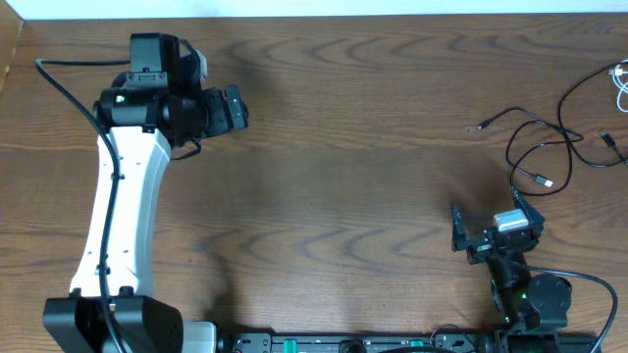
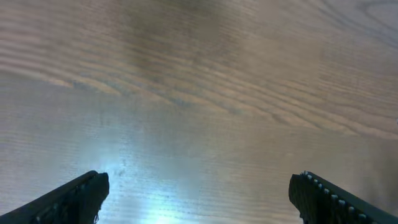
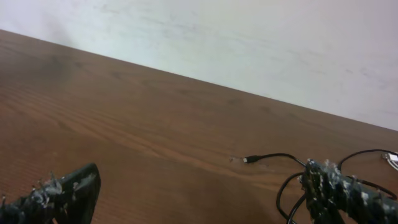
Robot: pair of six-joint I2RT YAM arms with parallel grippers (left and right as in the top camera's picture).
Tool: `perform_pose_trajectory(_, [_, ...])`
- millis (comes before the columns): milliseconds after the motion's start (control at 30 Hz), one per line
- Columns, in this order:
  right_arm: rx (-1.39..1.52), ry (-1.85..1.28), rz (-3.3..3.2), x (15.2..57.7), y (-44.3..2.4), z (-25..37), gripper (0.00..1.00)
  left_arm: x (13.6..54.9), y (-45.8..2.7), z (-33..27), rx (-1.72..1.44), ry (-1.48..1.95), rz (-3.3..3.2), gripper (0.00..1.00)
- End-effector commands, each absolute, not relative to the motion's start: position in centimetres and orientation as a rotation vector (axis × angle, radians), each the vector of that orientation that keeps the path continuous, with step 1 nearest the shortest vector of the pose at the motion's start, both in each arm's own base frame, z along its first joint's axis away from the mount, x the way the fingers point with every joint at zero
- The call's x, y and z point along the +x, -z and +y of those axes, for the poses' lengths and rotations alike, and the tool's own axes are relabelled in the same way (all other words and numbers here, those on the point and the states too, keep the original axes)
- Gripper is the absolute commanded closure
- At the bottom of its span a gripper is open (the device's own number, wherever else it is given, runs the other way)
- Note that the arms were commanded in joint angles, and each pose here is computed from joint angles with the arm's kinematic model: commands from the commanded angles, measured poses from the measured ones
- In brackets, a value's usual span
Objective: Untangle cables
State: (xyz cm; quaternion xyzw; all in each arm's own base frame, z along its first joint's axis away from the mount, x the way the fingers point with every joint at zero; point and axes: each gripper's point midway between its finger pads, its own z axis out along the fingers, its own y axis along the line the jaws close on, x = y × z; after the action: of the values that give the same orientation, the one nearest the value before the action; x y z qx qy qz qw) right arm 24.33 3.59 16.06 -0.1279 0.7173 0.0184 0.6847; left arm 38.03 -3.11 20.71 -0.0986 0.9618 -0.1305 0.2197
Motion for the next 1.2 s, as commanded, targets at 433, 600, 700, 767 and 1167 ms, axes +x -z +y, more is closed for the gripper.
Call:
perform_pose_trajectory(433, [-0.276, -0.059, 1.607, 24.3, -16.0, 3.7, 0.01, 29.0, -23.0, 2.2, -0.294, 0.096, 2.159, 0.02])
perform_pose_trajectory(600, [-0.276, -0.059, 1.607, 24.3, -16.0, 3.7, 0.01, 27.1, -23.0, 1.9, -0.249, 0.116, 1.856, 0.02])
perform_pose_trajectory(700, [-0.276, -0.059, 1.607, 24.3, -16.0, 3.7, 0.01, 26.3, -22.5, 1.8, -0.225, 0.114, 1.706, 0.02])
perform_pose_trajectory(767, [-0.276, -0.059, 1.607, 24.3, -16.0, 3.7, 0.01, 25.9, -21.8, 1.8, -0.212, 0.115, 1.627, 0.02])
perform_pose_trajectory(1167, [-0.276, -0.059, 1.607, 24.3, -16.0, 3.7, 0.01, 24.9, -16.6, 2.4, -0.25, 0.059, 1.589, 0.02])
